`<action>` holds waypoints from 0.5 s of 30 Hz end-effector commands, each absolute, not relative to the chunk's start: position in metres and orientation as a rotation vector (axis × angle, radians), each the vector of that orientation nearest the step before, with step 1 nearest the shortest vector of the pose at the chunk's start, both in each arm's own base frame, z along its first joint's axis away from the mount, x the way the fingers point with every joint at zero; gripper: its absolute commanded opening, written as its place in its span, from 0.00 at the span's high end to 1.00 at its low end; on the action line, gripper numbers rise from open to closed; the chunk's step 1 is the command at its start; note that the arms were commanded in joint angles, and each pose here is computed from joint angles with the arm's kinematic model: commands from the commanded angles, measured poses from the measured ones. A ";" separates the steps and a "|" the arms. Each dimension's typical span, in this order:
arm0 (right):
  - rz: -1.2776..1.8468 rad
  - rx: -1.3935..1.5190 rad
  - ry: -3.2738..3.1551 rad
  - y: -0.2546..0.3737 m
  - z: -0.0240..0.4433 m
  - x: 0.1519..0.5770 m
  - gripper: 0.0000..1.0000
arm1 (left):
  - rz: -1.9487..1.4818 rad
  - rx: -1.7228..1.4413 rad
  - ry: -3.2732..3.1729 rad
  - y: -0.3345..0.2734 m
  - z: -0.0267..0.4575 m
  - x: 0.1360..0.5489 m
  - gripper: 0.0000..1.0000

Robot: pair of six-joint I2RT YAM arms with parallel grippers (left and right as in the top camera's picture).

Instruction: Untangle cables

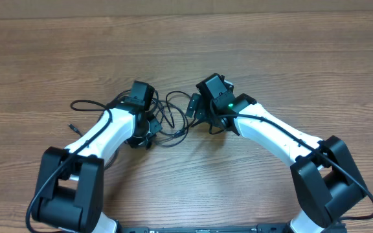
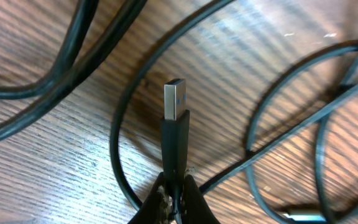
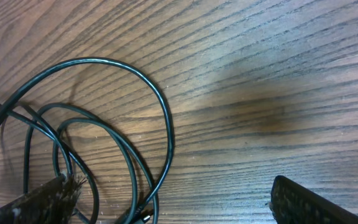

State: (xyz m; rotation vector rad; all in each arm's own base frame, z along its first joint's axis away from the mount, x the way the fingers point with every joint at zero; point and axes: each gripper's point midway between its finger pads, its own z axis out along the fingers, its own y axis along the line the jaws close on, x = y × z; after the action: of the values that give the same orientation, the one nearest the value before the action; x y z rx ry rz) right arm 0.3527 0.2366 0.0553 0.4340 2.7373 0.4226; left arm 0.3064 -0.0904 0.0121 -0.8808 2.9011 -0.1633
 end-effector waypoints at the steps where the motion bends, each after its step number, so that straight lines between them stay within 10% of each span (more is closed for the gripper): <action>1: 0.415 0.435 2.726 0.235 0.056 0.354 0.02 | -0.323 -0.646 2.762 -0.093 0.102 0.338 0.96; 15: 0.415 0.435 2.727 0.235 0.056 0.354 0.02 | -0.487 -0.129 1.985 -0.093 0.361 0.339 0.96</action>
State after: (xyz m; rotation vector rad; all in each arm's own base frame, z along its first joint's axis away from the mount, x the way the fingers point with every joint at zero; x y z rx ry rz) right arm 0.3528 0.2366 0.0553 0.4340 2.7368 0.4225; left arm 0.3435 -0.0941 0.3330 -0.1637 2.0695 -0.4834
